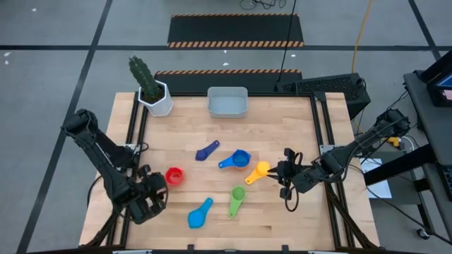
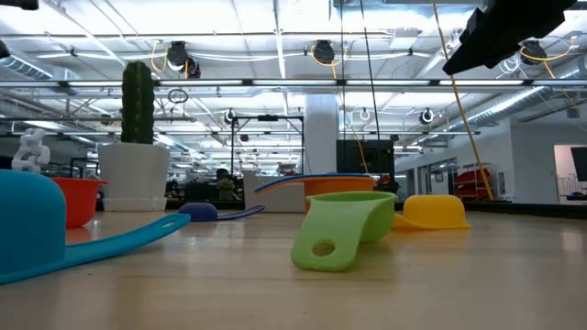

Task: Nest measuring cups in basket
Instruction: Stack the red measuring cup on top of the blue measuring cup

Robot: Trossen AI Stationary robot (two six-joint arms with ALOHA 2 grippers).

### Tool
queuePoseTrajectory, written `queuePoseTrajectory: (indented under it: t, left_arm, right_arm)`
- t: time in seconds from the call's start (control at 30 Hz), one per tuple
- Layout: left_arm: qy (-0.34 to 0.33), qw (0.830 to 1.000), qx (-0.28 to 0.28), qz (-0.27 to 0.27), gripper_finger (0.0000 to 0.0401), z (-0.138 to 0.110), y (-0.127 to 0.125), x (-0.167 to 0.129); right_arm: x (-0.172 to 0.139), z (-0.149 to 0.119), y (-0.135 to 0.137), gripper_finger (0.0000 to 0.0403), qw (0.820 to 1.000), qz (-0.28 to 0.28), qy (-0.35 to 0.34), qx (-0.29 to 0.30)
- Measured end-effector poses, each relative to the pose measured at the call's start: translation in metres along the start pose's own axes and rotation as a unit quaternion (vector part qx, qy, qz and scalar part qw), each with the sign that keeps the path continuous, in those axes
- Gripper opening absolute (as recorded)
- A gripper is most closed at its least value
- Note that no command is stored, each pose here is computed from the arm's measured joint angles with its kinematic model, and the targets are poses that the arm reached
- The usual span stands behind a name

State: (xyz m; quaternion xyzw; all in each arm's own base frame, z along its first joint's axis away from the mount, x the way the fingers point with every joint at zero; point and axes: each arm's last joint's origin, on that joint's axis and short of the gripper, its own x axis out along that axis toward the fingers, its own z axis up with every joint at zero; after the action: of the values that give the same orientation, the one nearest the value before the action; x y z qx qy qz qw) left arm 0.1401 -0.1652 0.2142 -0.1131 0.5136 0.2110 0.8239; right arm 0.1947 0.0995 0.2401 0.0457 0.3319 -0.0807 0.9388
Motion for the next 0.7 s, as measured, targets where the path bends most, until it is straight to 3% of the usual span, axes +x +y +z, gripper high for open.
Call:
queuePoseTrajectory:
  t: [0.37,0.53,0.7]
  left_arm:
    - [0.041,0.998,-0.02,0.041,0.0311,-0.029,0.02,0.033]
    - [0.042,0.997,-0.028,0.054,0.0331,-0.037,0.029,0.046]
    - [0.04,0.998,-0.037,0.03,0.0328,-0.044,0.031,0.058]
  right_arm:
    - [0.0,0.004,0.003,0.0061,1.0,0.019,-0.018,0.016]
    - [0.0,0.004,0.003,0.0061,1.0,0.022,-0.016,0.006]
    - [0.0,0.004,0.003,0.0061,1.0,0.023,-0.016,0.008]
